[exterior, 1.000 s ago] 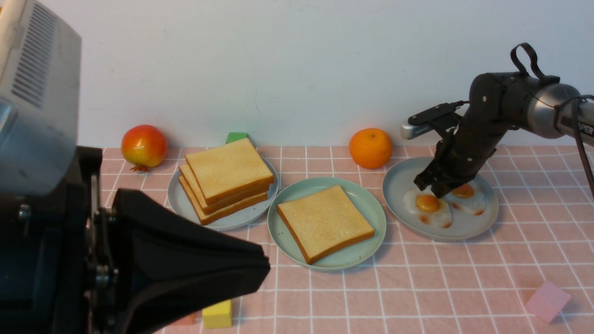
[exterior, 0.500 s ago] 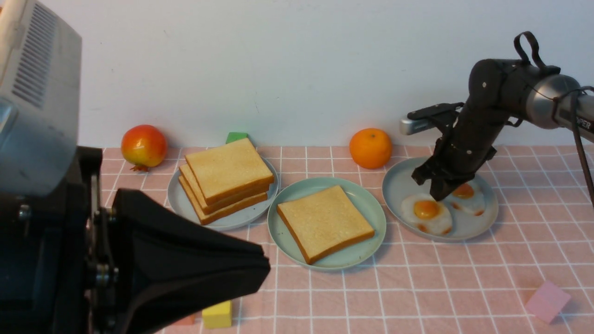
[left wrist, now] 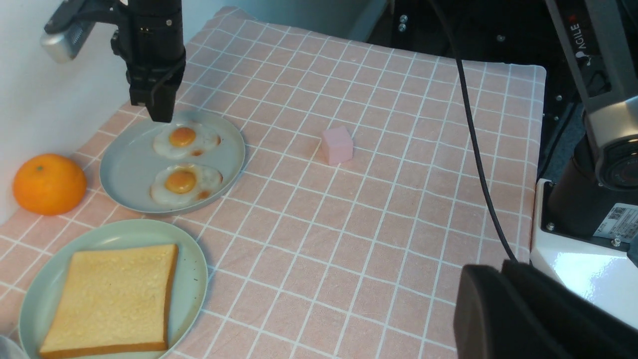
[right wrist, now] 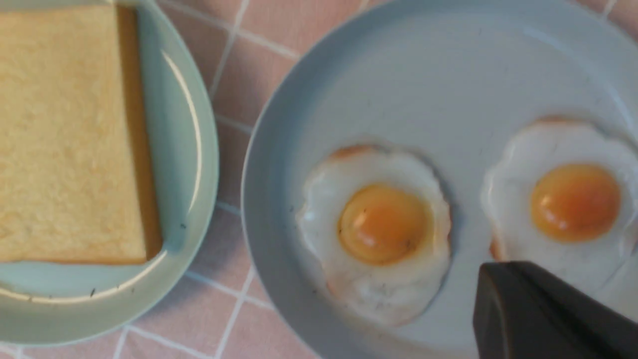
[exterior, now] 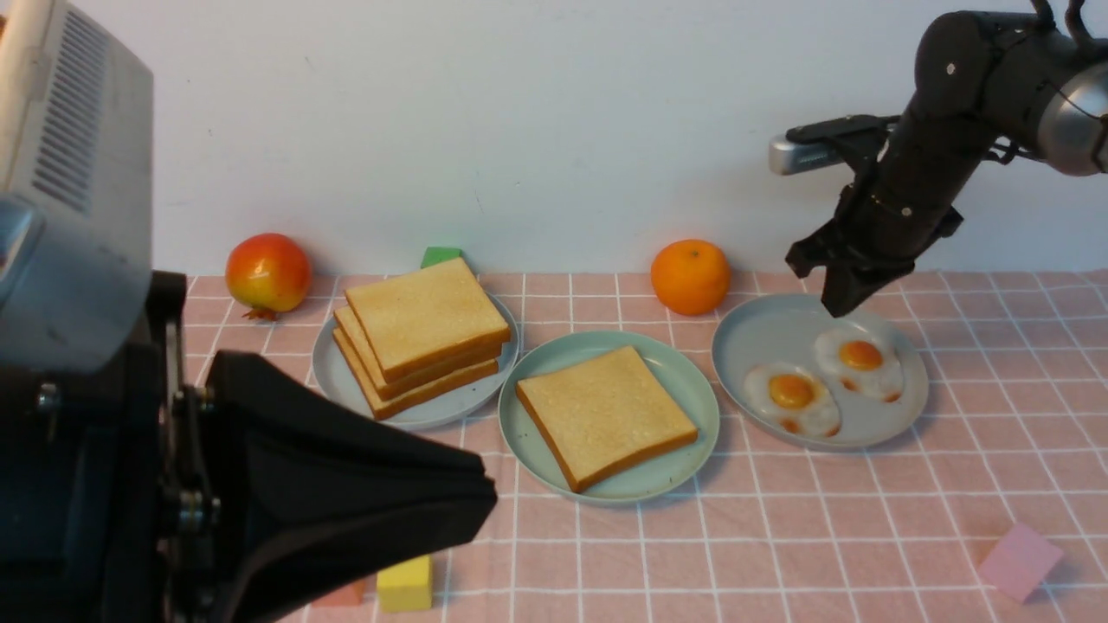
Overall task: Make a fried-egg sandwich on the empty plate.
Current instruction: Use the right arm to grab a fried egg
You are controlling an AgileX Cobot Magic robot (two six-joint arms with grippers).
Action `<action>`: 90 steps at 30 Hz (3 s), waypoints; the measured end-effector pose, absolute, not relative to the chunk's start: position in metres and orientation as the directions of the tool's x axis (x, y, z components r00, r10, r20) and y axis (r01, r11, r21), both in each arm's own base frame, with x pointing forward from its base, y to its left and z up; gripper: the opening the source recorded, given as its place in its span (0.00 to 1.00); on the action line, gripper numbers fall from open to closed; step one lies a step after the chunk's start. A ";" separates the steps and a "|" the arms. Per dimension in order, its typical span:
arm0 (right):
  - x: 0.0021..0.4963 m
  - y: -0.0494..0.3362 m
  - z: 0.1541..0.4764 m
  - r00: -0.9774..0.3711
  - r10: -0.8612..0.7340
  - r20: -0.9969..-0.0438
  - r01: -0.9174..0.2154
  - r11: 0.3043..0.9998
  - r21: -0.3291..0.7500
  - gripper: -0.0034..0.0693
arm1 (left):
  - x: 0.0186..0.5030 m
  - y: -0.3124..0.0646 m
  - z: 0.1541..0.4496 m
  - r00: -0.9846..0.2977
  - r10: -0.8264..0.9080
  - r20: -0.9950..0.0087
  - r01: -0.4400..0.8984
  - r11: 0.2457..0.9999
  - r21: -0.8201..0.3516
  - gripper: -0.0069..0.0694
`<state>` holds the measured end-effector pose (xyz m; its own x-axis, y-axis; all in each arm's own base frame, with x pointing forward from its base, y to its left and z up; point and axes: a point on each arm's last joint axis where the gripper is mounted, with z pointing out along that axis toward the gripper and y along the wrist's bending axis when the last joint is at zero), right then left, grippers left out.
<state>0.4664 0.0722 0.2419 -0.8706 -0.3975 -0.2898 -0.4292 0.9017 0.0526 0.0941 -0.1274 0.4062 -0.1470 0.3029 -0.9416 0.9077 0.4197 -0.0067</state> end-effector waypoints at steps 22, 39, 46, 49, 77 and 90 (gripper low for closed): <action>0.481 0.076 0.167 -0.898 -0.339 -0.280 -0.359 0.933 0.020 0.44 | 0.093 -0.127 0.405 -0.149 0.316 -0.937 0.911 0.413 -0.006 0.19; 0.481 0.076 0.163 -0.908 -0.316 -0.276 -0.343 0.938 0.054 0.28 | 0.093 -0.127 0.405 -0.149 0.315 -0.937 0.911 0.413 -0.006 0.19; 0.480 0.077 0.163 -0.913 -0.307 -0.270 -0.337 0.938 0.073 0.27 | 0.093 -0.127 0.405 -0.149 0.315 -0.937 0.911 0.413 -0.006 0.20; 0.480 0.077 0.163 -0.916 -0.299 -0.267 -0.330 0.941 0.077 0.27 | 0.093 -0.127 0.405 -0.149 0.315 -0.937 0.911 0.413 -0.006 0.20; 0.474 0.077 0.167 -0.934 -0.294 -0.205 -0.319 0.942 0.101 0.29 | 0.094 -0.127 0.406 -0.147 0.310 -0.940 0.909 0.417 -0.004 0.21; 0.476 0.076 0.159 -0.936 -0.301 -0.185 -0.321 0.943 0.091 0.29 | 0.094 -0.127 0.406 -0.147 0.310 -0.940 0.909 0.417 -0.004 0.21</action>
